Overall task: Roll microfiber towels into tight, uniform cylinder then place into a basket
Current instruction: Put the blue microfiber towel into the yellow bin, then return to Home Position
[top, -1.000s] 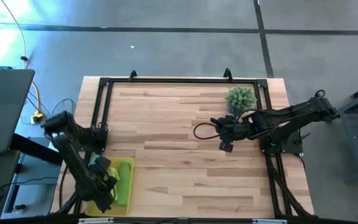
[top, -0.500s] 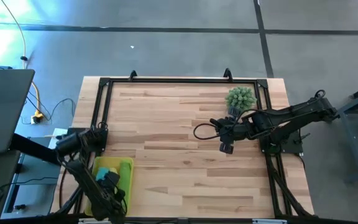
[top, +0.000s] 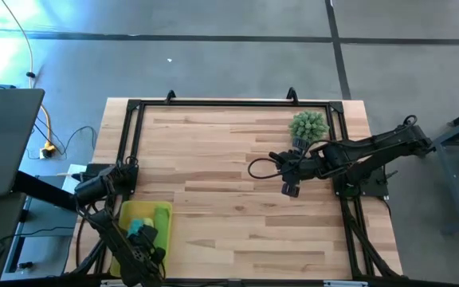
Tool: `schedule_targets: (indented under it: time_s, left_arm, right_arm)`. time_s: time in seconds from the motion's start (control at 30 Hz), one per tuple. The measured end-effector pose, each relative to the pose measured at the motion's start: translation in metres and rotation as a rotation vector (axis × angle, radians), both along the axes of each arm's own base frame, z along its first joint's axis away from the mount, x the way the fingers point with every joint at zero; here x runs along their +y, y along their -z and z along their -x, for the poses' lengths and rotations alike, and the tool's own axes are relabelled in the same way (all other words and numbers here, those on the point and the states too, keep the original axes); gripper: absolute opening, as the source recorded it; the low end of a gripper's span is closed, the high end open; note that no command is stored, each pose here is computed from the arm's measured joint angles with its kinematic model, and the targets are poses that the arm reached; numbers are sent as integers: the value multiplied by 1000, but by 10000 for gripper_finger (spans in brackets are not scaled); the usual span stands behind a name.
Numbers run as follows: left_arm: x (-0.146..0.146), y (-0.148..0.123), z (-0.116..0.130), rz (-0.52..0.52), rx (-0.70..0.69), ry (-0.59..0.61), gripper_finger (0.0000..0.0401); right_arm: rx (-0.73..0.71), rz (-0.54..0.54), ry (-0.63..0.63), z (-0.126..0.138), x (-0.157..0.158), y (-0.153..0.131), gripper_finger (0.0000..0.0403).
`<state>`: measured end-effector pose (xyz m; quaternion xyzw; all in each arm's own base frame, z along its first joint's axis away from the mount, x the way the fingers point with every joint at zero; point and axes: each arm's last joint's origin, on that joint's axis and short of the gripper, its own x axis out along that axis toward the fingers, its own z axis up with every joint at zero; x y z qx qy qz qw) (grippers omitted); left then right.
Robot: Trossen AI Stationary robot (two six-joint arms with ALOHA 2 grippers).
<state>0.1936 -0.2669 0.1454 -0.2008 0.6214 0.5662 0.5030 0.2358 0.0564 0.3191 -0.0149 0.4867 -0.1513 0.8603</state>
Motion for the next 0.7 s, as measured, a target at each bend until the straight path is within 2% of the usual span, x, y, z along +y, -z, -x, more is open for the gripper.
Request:
schedule_targets:
  time_s: [0.17, 0.37, 0.5, 0.53, 0.63, 0.7]
  left_arm:
    - [0, 1, -2, 0, -25, -1, 92]
    - [0, -4, -1, 20, 21, 37, 137]
    - [-1, -22, -5, 18, 75, 94, 147]
    - [-3, -27, -7, 45, 68, 112, 147]
    - [-4, -47, -11, 111, 0, 180, 145]
    - [-5, -56, -15, 104, -59, 228, 141]
  right_arm:
    - [0, 0, 0, 0, 0, 0, 156]
    - [0, -1, -1, 0, 0, 0, 156]
    - [10, -40, -27, 1, 1, -1, 156]
    - [9, -46, -29, 2, 1, -1, 156]
    - [-6, -60, -35, 6, 0, -5, 156]
    - [-14, -65, -38, 10, -1, -8, 156]
